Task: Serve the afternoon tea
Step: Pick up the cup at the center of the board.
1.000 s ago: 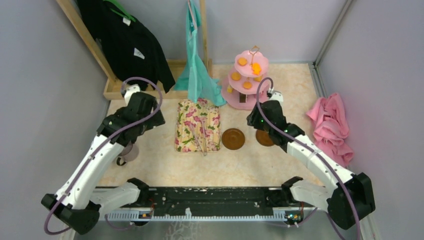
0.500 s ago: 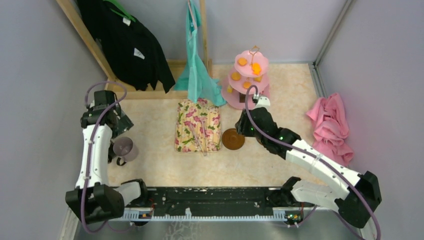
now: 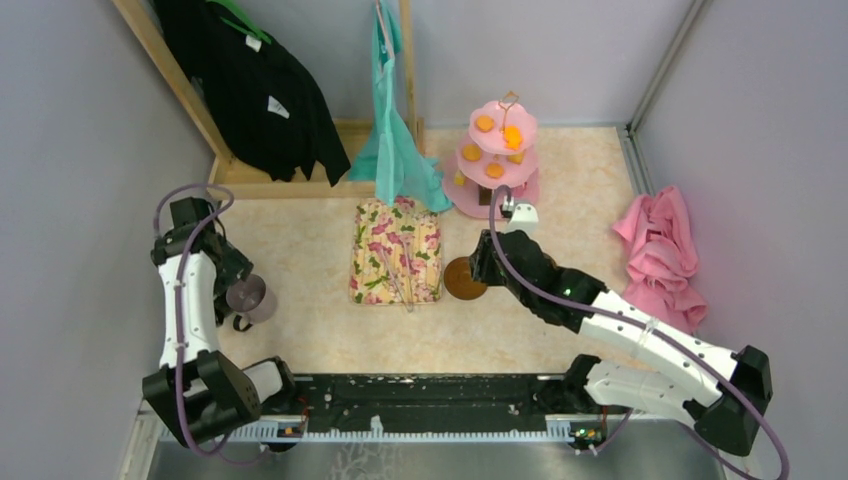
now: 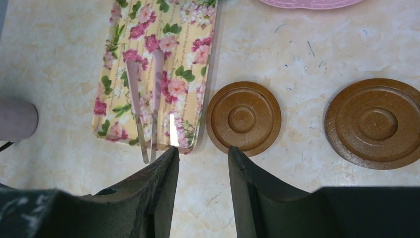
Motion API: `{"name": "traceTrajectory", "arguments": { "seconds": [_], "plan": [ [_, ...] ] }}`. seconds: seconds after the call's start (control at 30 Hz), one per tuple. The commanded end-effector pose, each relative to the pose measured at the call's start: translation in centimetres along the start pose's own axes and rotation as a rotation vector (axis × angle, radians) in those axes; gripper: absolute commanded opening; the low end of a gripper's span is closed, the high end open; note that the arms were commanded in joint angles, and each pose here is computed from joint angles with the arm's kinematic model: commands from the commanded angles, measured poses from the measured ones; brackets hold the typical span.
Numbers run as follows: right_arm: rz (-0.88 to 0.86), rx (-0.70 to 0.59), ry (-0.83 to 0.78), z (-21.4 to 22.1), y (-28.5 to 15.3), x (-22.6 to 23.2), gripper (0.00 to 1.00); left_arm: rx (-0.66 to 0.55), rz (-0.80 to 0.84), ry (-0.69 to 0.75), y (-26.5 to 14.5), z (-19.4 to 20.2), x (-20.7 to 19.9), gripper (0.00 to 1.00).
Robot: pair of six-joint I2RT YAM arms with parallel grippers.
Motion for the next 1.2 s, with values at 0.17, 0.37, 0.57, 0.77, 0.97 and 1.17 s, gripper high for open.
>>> {"name": "traceTrajectory", "arguments": {
  "seconds": [0.17,0.37,0.57,0.77,0.97,1.17],
  "plan": [
    [-0.096,-0.084,0.042,-1.3,-1.8,1.3,0.42,-0.005,-0.023,-0.081,0.2,-0.9,1.5,0.89],
    [-0.166,-0.118,0.045,-2.4,-3.1,1.7,0.42,-0.047,-0.104,-0.109,-0.1,-2.0,3.1,0.91],
    [-0.210,-0.120,0.031,-2.7,-3.4,2.2,0.41,-0.115,-0.110,-0.159,-0.3,-2.5,3.7,0.92],
    [-0.224,-0.105,0.024,-2.2,-3.0,2.3,0.42,-0.104,-0.095,-0.156,0.4,-2.8,3.6,0.92],
    [-0.223,-0.108,0.020,-2.2,-2.9,2.3,0.42,-0.146,-0.017,-0.161,0.5,-4.6,2.7,0.92],
    [-0.217,-0.102,0.016,-2.0,-2.4,2.5,0.42,-0.161,0.029,-0.143,1.4,-5.9,1.9,0.91]
  ]
}}
Point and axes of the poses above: each gripper's point midway between its finger pads, its own y axis out along the fingers, its own x axis along the line the jaws close on, z = x × y, the point moved 8 cm from there along -y, back along the fingers, and after that the axes turned 7 degrees about y, right-handed, at the moved point
